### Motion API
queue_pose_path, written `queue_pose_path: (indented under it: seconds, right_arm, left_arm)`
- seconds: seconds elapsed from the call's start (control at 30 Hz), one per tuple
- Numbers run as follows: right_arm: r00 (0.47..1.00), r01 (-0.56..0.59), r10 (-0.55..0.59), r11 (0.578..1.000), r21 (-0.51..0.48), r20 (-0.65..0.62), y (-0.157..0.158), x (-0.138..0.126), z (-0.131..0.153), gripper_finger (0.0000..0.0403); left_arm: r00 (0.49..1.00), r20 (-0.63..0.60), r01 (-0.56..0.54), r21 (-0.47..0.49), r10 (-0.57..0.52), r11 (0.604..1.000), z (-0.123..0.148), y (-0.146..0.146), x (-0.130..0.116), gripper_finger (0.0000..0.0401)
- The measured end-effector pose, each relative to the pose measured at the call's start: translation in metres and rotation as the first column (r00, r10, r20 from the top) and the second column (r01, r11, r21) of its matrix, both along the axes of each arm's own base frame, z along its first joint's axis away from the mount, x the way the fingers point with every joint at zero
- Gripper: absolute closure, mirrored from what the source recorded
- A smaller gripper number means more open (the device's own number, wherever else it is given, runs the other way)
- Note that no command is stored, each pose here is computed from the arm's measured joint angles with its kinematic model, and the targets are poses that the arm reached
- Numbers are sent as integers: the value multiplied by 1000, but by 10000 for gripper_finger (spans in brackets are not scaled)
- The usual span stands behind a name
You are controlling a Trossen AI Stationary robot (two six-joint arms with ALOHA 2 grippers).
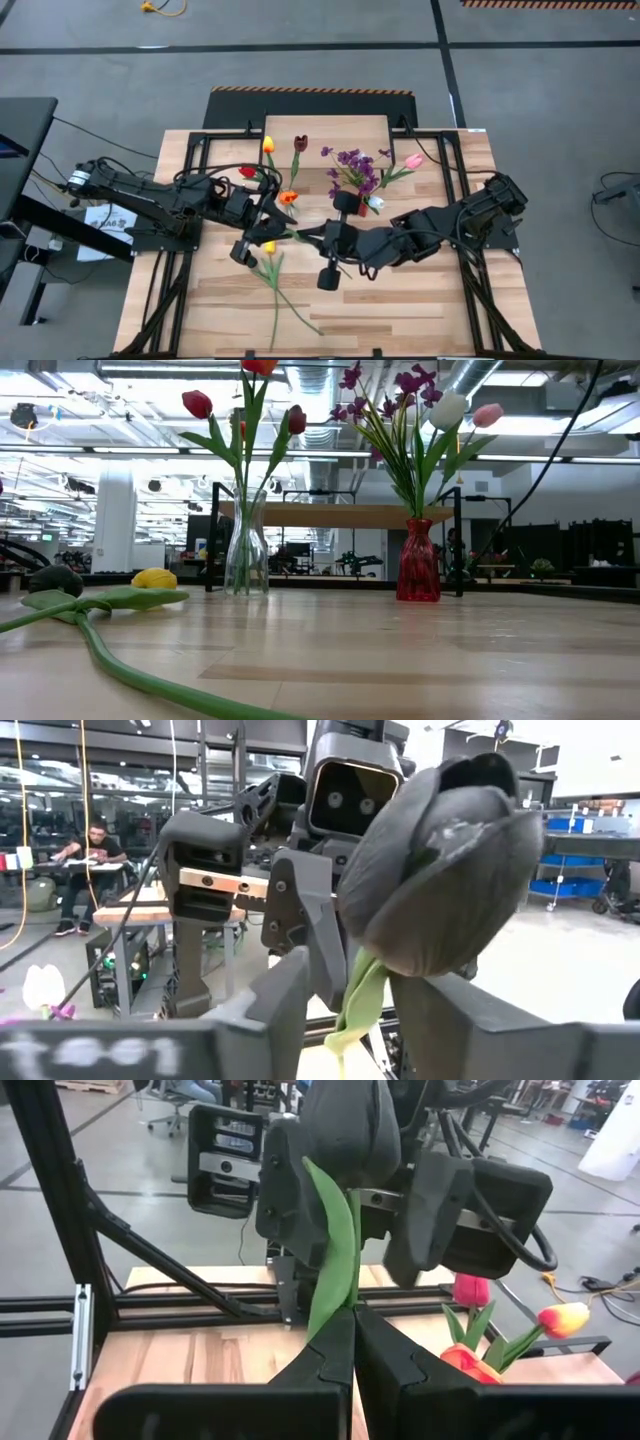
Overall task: Pick and place flowers into a vace then onto a shelf
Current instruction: Put the right black flower into the transparent flower vase
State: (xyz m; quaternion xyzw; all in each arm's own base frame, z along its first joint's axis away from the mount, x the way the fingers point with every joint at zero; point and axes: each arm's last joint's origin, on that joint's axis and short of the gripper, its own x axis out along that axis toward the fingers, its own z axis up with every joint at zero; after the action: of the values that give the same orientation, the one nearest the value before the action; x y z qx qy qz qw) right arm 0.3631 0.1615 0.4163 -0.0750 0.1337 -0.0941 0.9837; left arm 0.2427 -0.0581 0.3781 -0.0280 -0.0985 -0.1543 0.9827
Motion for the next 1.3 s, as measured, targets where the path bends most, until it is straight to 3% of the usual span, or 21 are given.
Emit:
queue_pose_path:
  seconds: [0.2, 0.33, 0.53, 0.63, 0.8, 1.0, 1.3]
  right_arm:
    - [1000, -6, 6, 1000, -21, -11, 0, 0, -1, 401]
    - [999, -8, 7, 999, -37, -39, 1, -2, -3, 376]
    - [999, 4, -4, 1000, -19, -49, 0, -2, -5, 301]
    - [997, 11, -12, 1000, -9, -79, 0, -4, -8, 265]
    - [993, 21, -17, 999, 31, -116, 5, -8, -13, 227]
    - [988, 14, -5, 998, 56, -152, 15, -16, -17, 219]
    - [977, 6, 11, 997, 81, -211, 28, -27, -24, 241]
  left_arm:
    - [1000, -22, -2, 25, 2, 1000, -3, 0, 0, 387]
    - [998, -67, 9, 26, -7, 1000, 1, 0, -1, 397]
    - [985, -160, -56, 55, 65, 997, 25, 0, -7, 399]
    - [959, -220, -160, 101, 179, 982, 37, 2, -12, 400]
    - [866, -282, -366, 206, 413, 908, 50, 4, -24, 400]
    - [834, -235, -452, 225, 499, 863, 72, 6, -45, 401]
    - [788, -161, -553, 240, 595, 798, 93, 16, -67, 401]
